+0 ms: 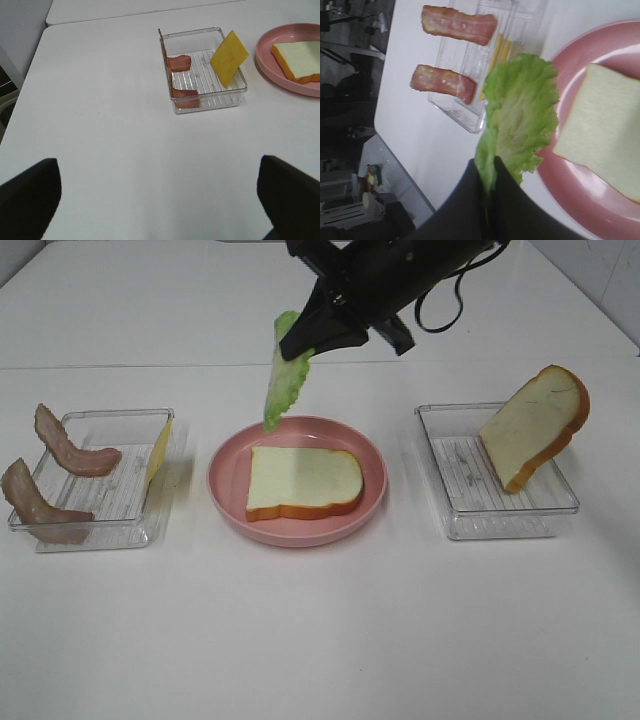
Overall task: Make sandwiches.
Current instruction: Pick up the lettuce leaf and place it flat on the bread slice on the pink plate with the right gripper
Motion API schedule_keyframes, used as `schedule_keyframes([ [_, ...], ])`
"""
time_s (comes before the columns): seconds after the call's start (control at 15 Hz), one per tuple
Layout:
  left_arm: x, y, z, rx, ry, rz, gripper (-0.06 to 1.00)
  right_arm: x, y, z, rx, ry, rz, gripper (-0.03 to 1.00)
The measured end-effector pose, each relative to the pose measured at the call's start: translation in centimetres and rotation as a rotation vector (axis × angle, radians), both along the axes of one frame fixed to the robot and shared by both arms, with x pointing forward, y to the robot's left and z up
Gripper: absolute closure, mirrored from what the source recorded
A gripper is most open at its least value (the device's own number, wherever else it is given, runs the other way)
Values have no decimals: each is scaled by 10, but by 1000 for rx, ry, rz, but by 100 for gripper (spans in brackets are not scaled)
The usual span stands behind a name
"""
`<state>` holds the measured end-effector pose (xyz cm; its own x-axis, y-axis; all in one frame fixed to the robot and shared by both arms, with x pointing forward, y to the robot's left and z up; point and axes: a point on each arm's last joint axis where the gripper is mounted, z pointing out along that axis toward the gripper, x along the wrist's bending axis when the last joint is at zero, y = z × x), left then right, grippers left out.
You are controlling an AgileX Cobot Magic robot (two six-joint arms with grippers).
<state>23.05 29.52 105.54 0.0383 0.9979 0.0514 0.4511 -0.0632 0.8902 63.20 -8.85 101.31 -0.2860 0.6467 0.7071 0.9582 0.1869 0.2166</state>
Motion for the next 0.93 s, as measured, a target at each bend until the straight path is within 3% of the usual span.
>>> schedule_keyframes([
  [0.33, 0, 0, 0, 0, 0, 0, -5, 14, 19, -62, 109, 118, -7, 95],
  [0.6, 0, 0, 0, 0, 0, 0, -5, 16, 20, -92, 95, 178, -13, 95],
  [0.93, 0, 0, 0, 0, 0, 0, -5, 17, 11, -104, -14, 160, 11, 95],
])
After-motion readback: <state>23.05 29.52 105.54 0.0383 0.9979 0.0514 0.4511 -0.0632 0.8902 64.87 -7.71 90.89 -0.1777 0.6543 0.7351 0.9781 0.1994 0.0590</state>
